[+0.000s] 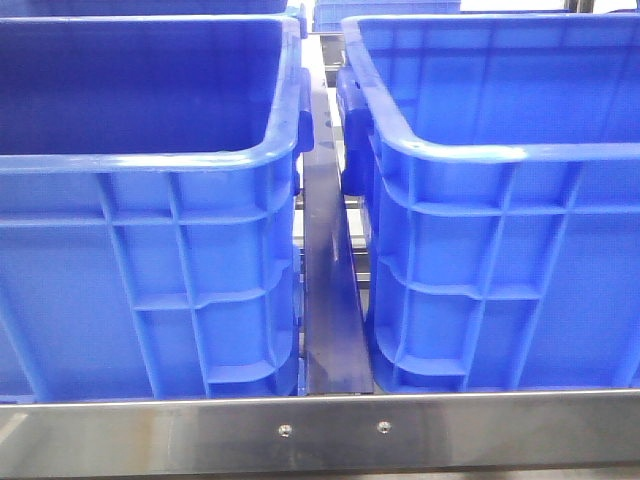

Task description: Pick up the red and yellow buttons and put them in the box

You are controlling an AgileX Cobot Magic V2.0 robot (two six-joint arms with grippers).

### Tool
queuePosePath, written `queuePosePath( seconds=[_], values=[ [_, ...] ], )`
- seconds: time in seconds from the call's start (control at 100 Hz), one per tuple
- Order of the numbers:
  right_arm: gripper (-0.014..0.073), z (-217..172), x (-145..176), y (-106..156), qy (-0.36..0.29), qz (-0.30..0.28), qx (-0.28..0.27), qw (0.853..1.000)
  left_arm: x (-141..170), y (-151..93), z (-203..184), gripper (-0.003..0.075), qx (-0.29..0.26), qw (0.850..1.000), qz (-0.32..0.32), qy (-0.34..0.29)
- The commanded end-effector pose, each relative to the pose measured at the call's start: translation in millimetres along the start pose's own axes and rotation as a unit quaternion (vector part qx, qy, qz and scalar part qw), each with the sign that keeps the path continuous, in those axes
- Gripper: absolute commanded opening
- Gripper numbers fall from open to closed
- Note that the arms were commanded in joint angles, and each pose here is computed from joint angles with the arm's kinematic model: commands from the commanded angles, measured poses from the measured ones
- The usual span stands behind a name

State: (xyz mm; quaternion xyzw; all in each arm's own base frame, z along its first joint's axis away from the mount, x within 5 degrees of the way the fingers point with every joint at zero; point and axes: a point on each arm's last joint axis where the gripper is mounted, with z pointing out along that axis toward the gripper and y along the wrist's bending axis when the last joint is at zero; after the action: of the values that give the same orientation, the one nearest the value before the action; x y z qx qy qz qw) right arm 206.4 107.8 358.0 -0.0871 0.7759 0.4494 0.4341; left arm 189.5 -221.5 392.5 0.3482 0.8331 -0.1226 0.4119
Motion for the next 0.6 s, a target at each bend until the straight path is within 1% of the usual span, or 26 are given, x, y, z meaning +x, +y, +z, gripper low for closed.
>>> queuePosePath(
  seconds=[0.0,0.14,0.33,0.47,0.59],
  values=[
    [0.0216,-12,-19,11,-0.071,-0.013,0.009,0.997,-10,14,-20,0.0603,-0.010,0.998,-0.023,-0.059],
    [0.0216,-22,-26,11,-0.117,-0.041,0.047,0.991,5,39,-26,0.0603,-0.042,0.995,-0.064,-0.065],
    [0.0216,-26,-31,9,-0.143,-0.064,0.075,0.985,40,78,-49,0.0603,-0.105,0.981,-0.138,-0.083],
    [0.0216,-27,-32,7,-0.148,-0.084,0.091,0.981,74,101,-73,0.0600,-0.166,0.965,-0.180,-0.092],
    [0.0216,-29,-35,4,-0.160,-0.101,0.113,0.975,103,116,-94,0.0600,-0.226,0.945,-0.217,-0.098]
  ],
)
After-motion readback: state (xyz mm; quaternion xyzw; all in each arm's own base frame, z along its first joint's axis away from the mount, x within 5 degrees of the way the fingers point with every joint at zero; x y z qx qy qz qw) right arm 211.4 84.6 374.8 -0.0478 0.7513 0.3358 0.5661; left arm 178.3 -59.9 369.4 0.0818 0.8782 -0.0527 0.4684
